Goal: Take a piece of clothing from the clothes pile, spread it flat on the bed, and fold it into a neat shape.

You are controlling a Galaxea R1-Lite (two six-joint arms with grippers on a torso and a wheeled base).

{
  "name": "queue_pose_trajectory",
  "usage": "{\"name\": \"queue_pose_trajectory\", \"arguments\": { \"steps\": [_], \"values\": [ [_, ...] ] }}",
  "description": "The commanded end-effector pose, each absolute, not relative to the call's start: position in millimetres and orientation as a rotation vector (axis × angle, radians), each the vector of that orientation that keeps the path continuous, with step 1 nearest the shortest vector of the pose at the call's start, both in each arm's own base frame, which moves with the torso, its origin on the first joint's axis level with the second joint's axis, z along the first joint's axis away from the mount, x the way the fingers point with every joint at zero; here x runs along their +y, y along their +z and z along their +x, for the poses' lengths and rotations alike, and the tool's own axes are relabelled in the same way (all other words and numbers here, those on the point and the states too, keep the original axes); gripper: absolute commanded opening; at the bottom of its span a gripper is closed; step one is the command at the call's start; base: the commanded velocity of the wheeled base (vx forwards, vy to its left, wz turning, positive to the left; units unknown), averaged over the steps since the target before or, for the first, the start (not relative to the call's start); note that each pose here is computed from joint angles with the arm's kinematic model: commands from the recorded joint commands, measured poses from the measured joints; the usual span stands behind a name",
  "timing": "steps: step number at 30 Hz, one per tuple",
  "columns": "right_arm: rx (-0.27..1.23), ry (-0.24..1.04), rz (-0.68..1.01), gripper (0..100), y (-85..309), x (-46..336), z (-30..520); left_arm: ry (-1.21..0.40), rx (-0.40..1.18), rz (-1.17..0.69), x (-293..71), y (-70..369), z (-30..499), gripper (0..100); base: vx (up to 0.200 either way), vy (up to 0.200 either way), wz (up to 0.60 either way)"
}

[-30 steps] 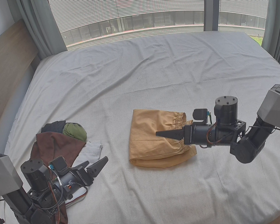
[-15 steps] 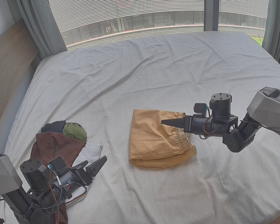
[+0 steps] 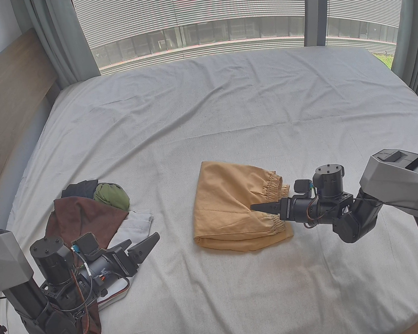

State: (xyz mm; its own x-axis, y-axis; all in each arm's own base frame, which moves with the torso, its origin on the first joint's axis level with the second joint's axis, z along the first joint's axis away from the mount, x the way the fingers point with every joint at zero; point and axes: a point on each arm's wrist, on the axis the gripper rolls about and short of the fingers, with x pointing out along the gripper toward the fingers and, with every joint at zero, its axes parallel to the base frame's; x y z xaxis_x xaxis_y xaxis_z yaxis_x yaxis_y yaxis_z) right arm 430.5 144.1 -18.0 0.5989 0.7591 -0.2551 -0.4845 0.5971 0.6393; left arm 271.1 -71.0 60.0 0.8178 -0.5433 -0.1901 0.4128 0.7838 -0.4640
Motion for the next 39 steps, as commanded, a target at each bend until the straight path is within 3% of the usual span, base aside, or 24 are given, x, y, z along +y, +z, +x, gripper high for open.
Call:
{"name": "queue_pose_trajectory", "arguments": {
  "steps": [1,6,10,11,16,22,28,39],
  "values": [
    [0.577,0.751,0.558,100,-28,142,429,-0.525,0.327,-0.421,-71,60,271,100,0.0,0.0,0.0],
    [0.537,0.769,0.553,100,-19,142,422,-0.527,0.321,-0.422,-71,61,271,100,0.0,0.0,0.0],
    [0.469,0.797,0.546,100,21,140,408,-0.529,0.305,-0.444,-71,67,271,100,0.0,0.0,0.0],
    [0.426,0.814,0.54,100,54,136,391,-0.547,0.258,-0.457,-72,81,269,100,0.0,0.0,0.0],
    [0.273,0.87,0.518,100,148,115,322,-0.63,0.097,-0.43,-70,127,246,100,0.0,0.0,0.0],
    [0.124,0.894,0.492,100,205,85,239,-0.678,-0.062,-0.417,-60,168,197,100,0.0,0.0,0.0],
    [0.011,0.827,0.43,100,233,51,179,-0.694,-0.122,-0.409,-49,176,153,100,0.0,0.0,0.0],
    [-0.132,0.738,0.345,100,233,22,98,-0.707,-0.209,-0.383,-38,179,109,100,0.0,0.0,0.0]
  ]
}}
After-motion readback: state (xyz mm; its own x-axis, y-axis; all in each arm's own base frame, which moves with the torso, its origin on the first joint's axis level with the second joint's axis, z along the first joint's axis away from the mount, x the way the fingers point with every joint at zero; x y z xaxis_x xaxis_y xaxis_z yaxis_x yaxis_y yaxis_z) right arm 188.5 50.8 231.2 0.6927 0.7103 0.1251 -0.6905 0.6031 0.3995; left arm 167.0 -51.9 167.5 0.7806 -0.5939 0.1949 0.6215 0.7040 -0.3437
